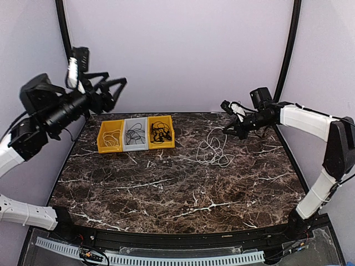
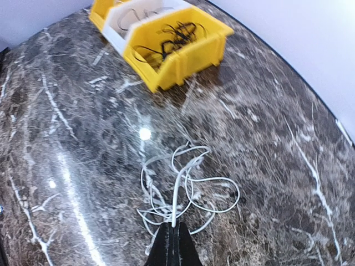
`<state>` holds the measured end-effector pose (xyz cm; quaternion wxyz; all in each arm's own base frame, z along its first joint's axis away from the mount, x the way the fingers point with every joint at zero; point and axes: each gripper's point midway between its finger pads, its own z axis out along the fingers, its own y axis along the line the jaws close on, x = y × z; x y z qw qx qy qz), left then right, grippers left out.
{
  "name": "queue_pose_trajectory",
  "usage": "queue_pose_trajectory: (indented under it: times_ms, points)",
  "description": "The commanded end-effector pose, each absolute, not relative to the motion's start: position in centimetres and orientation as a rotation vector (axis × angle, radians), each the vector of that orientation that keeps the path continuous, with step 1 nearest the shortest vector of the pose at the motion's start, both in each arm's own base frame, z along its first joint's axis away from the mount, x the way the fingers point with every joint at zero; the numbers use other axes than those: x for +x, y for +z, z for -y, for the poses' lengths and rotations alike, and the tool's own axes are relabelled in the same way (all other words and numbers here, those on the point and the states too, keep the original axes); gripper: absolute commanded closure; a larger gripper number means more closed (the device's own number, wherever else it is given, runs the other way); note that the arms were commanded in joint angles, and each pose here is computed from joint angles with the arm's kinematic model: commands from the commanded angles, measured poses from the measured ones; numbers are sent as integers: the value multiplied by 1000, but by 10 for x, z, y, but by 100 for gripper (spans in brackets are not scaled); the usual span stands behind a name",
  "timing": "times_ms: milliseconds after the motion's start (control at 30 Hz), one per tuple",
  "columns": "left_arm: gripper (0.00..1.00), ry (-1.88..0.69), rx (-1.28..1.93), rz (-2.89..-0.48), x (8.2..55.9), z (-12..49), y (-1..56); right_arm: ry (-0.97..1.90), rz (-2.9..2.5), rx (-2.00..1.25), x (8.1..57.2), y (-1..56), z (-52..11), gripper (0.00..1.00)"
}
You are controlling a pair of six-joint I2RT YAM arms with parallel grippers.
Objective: Untangle the cables
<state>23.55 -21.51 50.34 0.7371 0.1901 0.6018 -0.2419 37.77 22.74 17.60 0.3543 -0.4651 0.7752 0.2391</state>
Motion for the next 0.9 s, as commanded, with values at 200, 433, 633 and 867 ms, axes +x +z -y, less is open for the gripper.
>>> queue_pose_trajectory:
  times_ms: [200, 433, 633, 867]
  points:
    - [23, -809, 909, -1445, 237, 342, 339, 772, -1586, -1476, 283, 280, -286, 100]
    - [23, -955, 985, -1401, 238, 382, 306, 832, -1518, -1521, 260, 304, -301, 100]
    - [27, -1093, 1013, -1395, 237, 417, 293, 858, -1502, -1532, 254, 308, -308, 100]
    - [42, -1115, 986, -1458, 258, 442, 270, 876, -1498, -1539, 250, 305, -310, 100]
